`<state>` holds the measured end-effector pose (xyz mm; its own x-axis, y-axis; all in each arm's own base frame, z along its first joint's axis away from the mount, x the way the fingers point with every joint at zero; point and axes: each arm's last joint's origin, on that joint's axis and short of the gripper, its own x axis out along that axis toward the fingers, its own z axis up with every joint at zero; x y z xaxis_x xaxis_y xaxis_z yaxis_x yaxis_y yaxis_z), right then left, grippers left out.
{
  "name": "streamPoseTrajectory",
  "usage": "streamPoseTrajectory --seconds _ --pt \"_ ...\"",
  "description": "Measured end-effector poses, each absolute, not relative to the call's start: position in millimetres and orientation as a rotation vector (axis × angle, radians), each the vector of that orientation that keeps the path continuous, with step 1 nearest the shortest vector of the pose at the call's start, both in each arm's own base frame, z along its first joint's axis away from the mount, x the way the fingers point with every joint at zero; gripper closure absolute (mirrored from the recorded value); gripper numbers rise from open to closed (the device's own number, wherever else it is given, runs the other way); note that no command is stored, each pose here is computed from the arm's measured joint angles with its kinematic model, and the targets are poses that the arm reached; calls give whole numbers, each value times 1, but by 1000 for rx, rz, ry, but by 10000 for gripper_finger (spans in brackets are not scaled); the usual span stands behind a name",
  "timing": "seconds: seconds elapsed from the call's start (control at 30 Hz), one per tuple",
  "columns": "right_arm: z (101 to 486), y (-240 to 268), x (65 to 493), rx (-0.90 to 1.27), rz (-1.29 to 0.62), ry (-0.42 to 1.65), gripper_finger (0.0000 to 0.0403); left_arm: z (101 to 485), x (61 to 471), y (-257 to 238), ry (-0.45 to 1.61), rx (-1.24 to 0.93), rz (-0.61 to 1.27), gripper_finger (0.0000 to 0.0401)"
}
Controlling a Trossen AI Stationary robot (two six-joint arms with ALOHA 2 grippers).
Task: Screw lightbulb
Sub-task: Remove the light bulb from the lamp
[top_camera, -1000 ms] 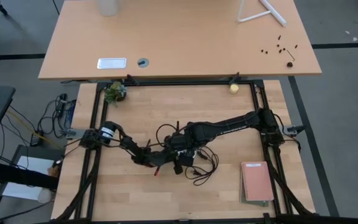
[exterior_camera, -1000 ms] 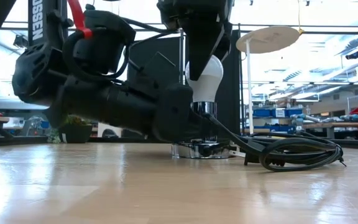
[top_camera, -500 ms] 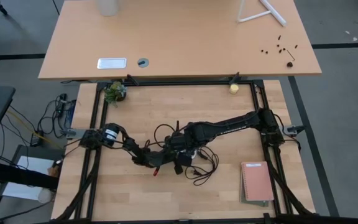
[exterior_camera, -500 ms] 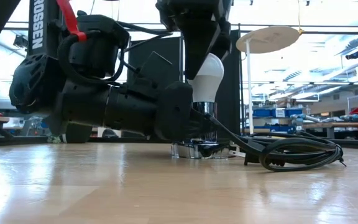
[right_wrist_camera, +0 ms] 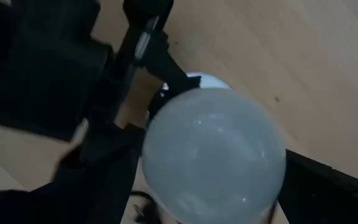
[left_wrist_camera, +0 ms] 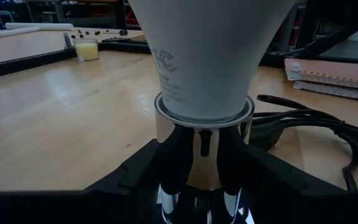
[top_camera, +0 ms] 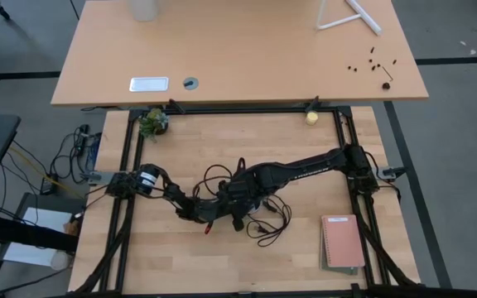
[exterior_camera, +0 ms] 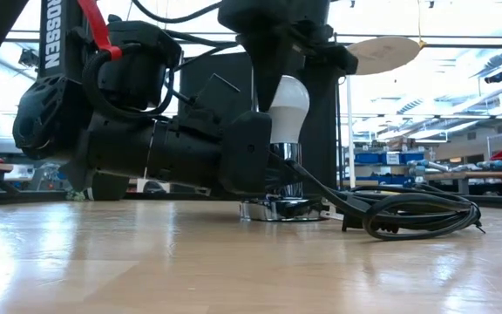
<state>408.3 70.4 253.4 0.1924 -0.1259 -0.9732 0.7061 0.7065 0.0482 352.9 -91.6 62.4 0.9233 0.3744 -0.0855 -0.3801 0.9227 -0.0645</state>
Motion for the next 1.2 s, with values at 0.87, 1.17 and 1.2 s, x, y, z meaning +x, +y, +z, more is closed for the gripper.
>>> streamPoseTrajectory --seconds 0.87,1.17,1.2 --pt "227 66 410 761 -801 1155 55 62 352 -94 81 -76 380 208" --pt "227 60 412 730 -768 1156 57 61 352 -94 82 -76 380 208" --pt "227 60 412 731 -763 1160 59 61 352 -94 83 -75 380 208"
